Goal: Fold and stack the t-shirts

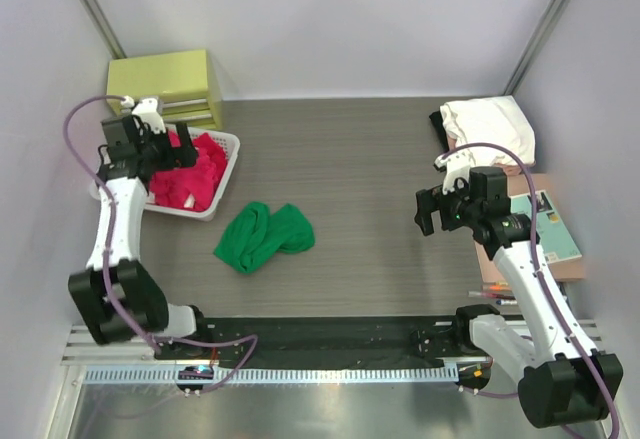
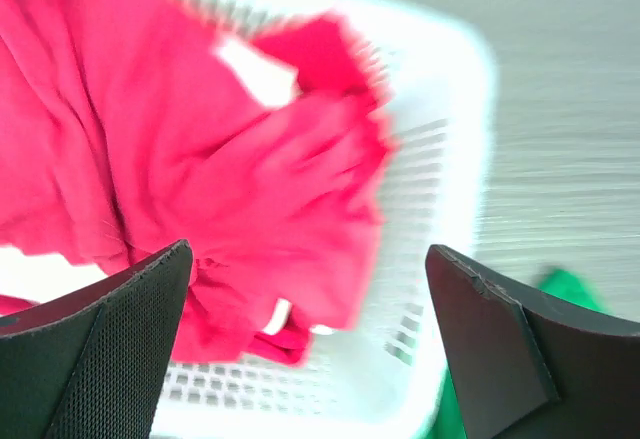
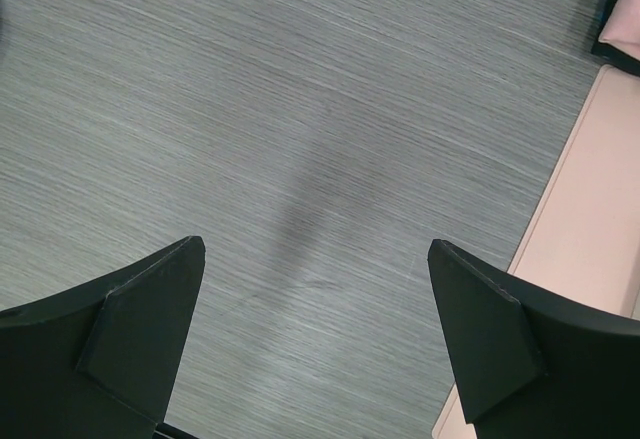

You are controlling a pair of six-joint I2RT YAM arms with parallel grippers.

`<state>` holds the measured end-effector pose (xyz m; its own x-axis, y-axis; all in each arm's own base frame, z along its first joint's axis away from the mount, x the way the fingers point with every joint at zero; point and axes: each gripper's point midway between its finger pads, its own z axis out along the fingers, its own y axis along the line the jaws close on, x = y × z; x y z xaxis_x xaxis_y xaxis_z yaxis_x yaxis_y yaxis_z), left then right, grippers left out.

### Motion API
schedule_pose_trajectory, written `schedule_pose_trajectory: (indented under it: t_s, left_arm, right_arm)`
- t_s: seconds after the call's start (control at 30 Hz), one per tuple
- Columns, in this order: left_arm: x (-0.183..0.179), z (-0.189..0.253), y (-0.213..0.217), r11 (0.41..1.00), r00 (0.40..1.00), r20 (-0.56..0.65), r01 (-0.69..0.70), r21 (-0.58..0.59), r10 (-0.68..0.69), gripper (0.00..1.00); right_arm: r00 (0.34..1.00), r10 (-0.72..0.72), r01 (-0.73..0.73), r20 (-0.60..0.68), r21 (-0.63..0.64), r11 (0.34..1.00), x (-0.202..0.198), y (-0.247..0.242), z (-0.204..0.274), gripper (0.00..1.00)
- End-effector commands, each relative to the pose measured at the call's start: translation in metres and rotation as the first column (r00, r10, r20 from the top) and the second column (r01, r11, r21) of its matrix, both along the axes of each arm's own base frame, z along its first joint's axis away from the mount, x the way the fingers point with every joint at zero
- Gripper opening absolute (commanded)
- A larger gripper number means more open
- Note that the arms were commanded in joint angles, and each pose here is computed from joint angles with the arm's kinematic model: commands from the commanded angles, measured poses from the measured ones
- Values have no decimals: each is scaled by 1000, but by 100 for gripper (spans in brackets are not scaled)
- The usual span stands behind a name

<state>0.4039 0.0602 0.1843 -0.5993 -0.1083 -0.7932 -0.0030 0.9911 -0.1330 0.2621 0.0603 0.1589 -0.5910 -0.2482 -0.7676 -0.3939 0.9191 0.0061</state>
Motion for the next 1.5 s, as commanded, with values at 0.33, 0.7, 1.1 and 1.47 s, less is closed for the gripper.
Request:
schedule_pose_trajectory:
  t_s: [0.33,0.7,1.1,1.47]
  left_arm:
    - [-111,112,18,954,943,245,-266,141,227,100]
    - [-122,84,13,960,959,168,-249,126,227,100]
    - [-113,65,13,965,970,86,-237,112,228,100]
    - [-114,48,16,965,976,46,-219,146,214,100]
  right_arm:
    - [947,292,-285,-133,71,956,20,77,1,99]
    - [770,584,-559,-257,170,812,15,210,-28,89]
    - [717,673,-648,-182,182,740,31,302,-23,88]
    - [648,717,-664,-257,272,697,14,345,-52,83]
